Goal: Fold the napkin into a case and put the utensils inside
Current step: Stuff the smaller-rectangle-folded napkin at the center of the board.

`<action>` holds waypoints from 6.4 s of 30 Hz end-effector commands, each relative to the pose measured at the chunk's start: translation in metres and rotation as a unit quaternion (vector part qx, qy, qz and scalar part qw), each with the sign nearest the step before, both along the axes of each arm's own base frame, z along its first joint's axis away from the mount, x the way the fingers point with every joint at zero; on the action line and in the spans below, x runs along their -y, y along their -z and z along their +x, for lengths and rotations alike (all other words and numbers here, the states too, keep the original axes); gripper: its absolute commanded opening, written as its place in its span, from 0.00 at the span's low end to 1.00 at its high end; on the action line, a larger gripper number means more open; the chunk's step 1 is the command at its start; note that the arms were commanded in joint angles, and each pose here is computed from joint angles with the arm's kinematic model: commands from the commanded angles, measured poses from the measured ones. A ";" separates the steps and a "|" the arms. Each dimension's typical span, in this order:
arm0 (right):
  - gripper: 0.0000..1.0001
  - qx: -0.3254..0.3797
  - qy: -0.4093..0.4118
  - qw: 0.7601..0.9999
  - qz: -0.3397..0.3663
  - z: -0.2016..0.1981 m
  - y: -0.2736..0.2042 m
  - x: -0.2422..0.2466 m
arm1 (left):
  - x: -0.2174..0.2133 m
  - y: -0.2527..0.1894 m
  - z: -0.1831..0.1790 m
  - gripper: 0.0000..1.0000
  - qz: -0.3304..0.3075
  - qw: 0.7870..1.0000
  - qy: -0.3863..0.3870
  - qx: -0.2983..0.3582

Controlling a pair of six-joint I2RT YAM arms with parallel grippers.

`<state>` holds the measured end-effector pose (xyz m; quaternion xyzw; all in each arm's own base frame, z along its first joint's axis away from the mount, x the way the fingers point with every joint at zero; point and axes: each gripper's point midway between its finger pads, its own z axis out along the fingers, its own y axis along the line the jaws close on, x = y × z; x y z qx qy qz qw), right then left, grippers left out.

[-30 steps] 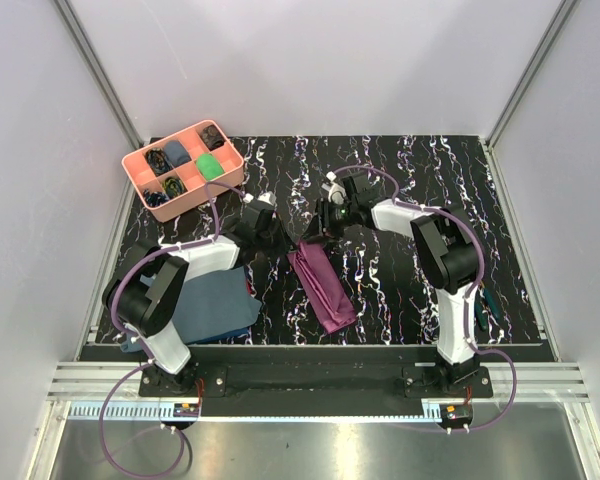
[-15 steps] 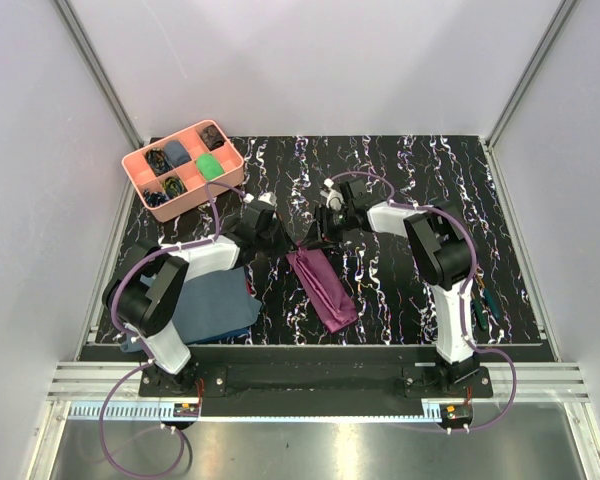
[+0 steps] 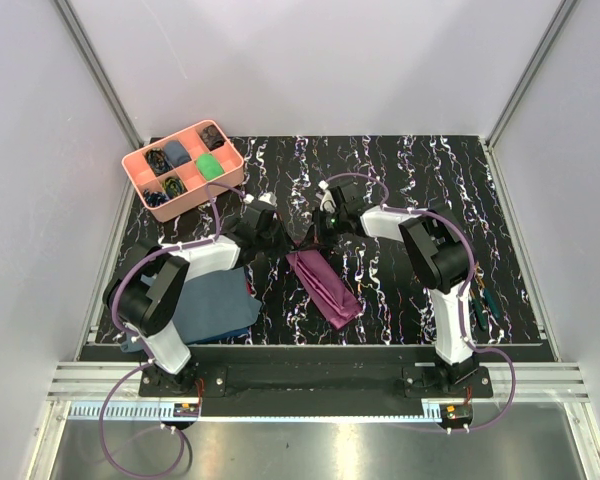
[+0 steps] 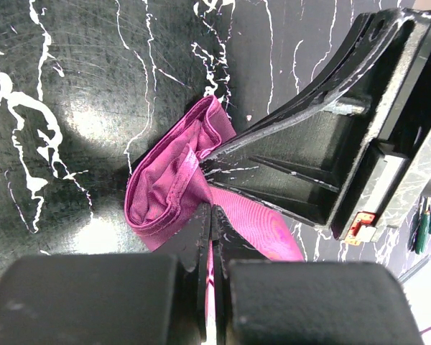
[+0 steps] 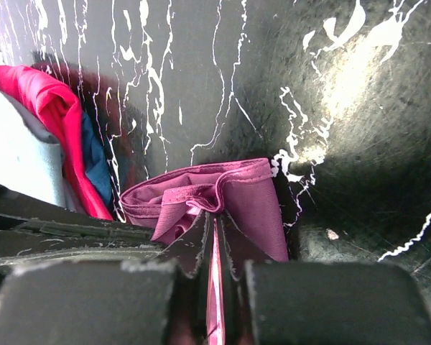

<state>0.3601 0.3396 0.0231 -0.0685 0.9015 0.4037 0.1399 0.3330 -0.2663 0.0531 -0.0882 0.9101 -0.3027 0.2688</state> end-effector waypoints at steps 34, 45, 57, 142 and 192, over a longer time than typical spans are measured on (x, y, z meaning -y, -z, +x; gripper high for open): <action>0.03 0.019 -0.040 0.992 0.115 -0.002 -0.017 -0.040 | 0.001 -0.009 0.007 0.00 -0.006 1.000 0.017 0.023; 0.35 0.007 -0.053 0.994 0.094 -0.028 -0.056 -0.015 | 0.004 -0.003 0.017 0.01 -0.008 0.999 0.037 0.003; 0.46 -0.006 -0.039 0.997 0.065 -0.044 -0.060 0.028 | 0.012 -0.009 0.018 0.00 -0.021 0.999 0.050 0.006; 0.13 -0.027 -0.007 0.999 -0.033 -0.085 -0.028 0.060 | 0.020 0.022 0.010 0.00 -0.051 0.998 0.044 -0.018; 0.43 0.003 -0.072 0.967 -0.245 -0.160 -0.039 0.118 | 0.069 0.006 -0.111 0.13 -0.073 0.990 0.088 -0.084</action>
